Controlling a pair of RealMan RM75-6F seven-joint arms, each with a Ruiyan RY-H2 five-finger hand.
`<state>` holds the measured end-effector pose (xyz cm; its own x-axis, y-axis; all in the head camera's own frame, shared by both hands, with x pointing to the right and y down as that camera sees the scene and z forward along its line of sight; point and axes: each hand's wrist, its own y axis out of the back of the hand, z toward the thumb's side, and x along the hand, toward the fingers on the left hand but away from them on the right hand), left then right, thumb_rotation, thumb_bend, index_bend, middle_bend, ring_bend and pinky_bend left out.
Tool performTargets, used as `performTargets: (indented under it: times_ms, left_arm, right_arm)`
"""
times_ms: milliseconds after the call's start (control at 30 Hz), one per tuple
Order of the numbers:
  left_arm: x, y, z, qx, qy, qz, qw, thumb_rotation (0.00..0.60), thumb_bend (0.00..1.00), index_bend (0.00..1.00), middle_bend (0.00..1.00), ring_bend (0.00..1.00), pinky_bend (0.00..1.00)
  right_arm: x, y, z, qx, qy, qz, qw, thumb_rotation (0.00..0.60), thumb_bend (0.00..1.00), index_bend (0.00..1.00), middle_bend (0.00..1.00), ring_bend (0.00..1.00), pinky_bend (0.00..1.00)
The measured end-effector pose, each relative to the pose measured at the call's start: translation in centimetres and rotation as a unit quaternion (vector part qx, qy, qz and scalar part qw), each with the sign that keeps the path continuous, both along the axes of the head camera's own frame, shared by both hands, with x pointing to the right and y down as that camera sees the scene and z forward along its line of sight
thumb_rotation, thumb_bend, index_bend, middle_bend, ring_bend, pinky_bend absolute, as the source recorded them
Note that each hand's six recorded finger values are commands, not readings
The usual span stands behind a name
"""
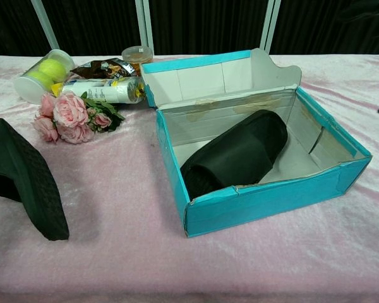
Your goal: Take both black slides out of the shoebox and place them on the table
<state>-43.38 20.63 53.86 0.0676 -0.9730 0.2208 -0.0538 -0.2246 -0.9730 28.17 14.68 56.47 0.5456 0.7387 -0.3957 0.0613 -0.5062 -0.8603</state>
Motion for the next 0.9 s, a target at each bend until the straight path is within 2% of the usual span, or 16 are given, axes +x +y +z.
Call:
performTargets:
  times_ms: [233,600,900]
  left_arm:
    - [-0.5,0.2,-0.1,0.004,0.008,-0.005,0.9999,0.6,0.0,0.13,0.17,0.07,0.14]
    - [-1.2,0.3,0.7,-0.008,0.015,-0.017,0.9997,0.6,0.0,0.12,0.16,0.07,0.14]
    - [-2.0,0.7,1.5,-0.021,0.016,-0.03,0.9992,0.6,0.0,0.12,0.16,0.07,0.14]
  right_arm:
    - [-4.5,-1.9,3.2,-0.029,0.048,-0.066,0.9962,0.6,0.06,0.1,0.07,0.0,0.16]
    - [-8.2,-1.5,6.6,-0.036,0.097,-0.138,0.9851,0.6,0.06,0.18,0.09,0.0,0.16]
    - [-9.3,-1.4,8.1,-0.042,0.121,-0.159,0.9789,0.6,0.06,0.18,0.09,0.0,0.16]
